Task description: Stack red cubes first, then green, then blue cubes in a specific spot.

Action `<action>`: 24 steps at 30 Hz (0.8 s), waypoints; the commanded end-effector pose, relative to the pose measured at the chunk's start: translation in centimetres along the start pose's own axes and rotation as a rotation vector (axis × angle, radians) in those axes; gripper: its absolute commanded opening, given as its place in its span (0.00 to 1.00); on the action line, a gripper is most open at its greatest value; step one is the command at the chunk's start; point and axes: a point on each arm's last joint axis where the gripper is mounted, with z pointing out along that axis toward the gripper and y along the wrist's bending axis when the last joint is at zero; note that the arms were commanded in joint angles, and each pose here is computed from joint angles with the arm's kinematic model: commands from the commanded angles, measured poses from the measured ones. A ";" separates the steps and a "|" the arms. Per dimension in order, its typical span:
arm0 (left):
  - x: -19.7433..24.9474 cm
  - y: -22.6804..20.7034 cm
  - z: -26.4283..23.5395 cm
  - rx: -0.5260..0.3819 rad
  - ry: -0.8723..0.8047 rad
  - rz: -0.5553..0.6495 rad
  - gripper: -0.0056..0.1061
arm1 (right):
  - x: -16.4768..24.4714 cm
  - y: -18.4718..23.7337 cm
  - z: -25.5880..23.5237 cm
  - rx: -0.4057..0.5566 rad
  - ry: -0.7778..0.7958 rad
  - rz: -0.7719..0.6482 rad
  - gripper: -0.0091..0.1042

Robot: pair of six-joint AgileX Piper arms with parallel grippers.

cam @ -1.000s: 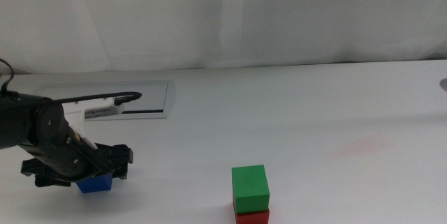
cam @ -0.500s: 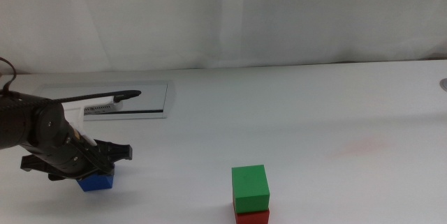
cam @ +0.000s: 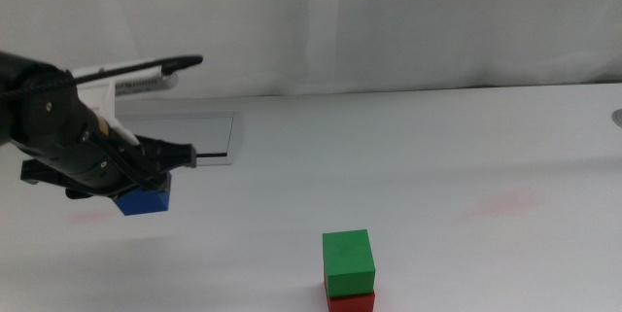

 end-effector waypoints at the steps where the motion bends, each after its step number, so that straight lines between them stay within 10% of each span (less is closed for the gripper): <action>1: 0.7 -1.3 -2.9 0.017 -0.004 -0.029 0.02 | 1.2 0.1 0.0 0.002 0.029 -0.001 0.06; 24: 6.0 -15.3 -12.1 0.030 0.002 0.116 0.02 | 1.6 0.1 -0.1 0.003 0.075 0.023 0.06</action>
